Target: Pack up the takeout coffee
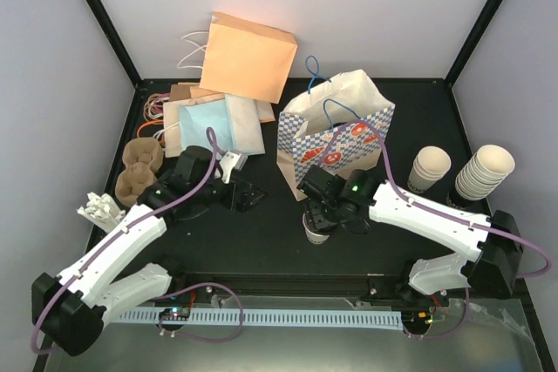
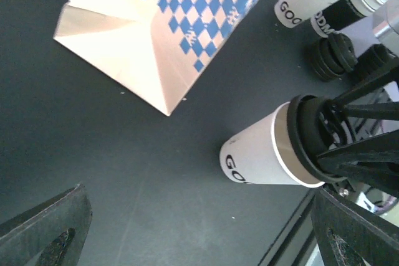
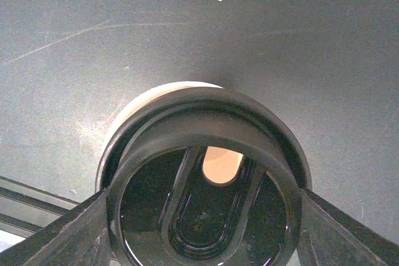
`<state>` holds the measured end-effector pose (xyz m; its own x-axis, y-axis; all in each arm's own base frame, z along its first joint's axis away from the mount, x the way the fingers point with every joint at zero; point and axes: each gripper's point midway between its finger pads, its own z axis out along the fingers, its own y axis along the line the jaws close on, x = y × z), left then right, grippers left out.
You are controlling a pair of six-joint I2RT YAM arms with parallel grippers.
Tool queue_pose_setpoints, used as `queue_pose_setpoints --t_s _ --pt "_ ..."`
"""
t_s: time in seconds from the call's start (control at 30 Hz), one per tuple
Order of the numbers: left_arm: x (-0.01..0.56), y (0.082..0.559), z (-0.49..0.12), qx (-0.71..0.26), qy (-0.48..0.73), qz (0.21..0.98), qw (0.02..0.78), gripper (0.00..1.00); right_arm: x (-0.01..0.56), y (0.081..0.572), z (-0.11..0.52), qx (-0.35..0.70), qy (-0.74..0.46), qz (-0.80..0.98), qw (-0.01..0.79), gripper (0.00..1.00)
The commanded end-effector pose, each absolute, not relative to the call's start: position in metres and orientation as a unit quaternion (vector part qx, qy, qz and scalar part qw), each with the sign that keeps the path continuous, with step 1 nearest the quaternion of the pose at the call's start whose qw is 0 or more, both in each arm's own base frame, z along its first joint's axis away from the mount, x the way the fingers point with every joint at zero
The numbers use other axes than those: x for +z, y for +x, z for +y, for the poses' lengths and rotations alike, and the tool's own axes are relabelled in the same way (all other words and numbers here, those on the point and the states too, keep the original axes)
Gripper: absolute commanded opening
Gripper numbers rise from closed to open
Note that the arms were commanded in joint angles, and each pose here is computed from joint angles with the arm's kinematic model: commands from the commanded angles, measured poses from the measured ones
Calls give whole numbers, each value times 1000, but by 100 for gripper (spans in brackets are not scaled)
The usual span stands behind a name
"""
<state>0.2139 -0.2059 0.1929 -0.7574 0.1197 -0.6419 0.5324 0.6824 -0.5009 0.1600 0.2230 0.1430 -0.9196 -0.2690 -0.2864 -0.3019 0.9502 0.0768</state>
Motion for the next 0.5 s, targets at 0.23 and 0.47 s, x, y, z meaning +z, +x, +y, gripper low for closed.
queue_pose_setpoints --t_s 0.23,0.47 --pt "192 202 -256 -448 202 836 243 90 143 161 231 53 -168 973 148 73" --pt "187 200 -268 -458 207 834 229 83 137 159 239 54 -179 972 142 73"
